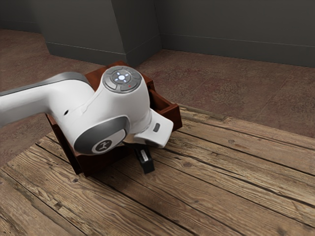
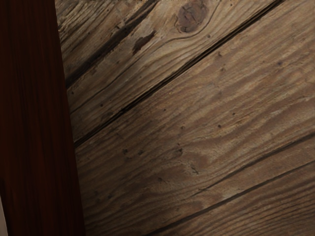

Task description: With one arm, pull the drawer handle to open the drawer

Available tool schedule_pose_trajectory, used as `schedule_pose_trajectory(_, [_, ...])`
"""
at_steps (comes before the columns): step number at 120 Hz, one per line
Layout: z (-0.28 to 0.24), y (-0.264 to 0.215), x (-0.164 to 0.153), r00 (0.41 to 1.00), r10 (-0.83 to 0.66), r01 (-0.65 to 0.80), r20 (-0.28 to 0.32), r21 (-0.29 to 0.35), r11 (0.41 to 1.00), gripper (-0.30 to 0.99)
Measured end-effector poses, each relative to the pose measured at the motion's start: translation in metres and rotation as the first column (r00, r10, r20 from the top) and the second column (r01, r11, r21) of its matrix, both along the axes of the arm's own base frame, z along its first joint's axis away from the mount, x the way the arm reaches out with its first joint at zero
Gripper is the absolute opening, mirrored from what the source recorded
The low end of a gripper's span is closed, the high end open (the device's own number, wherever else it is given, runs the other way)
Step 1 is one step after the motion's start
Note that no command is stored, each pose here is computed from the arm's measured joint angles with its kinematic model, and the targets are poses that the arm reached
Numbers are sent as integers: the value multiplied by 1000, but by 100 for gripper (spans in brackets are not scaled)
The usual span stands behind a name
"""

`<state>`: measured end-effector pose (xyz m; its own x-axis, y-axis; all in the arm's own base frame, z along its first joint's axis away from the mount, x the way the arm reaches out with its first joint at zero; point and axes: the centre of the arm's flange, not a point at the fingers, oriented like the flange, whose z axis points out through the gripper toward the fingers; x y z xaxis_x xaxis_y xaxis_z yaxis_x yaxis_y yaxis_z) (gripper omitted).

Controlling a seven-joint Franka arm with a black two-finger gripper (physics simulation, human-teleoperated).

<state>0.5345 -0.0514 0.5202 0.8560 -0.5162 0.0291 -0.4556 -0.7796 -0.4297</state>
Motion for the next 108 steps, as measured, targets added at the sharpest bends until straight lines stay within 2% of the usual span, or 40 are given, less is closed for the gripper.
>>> schedule_pose_trajectory(33, [-1, -17, -5, 1000, -6, 6, 2, -7, 1000, 71])
schedule_pose_trajectory(60, [2, -24, -8, 1000, -7, 7, 12, -1, 1000, 67])
schedule_pose_trajectory(83, [23, -29, -17, 998, -5, 4, 56, 6, 1000, 54])
schedule_pose_trajectory(97, [45, -46, -30, 996, -21, 20, 90, 17, 1000, 61])
schedule_pose_trajectory(102, [64, -54, -39, 994, -12, 13, 106, -1, 1000, 62])
schedule_pose_trajectory(108, [93, -60, -45, 993, 28, -21, 116, -61, 998, 64])
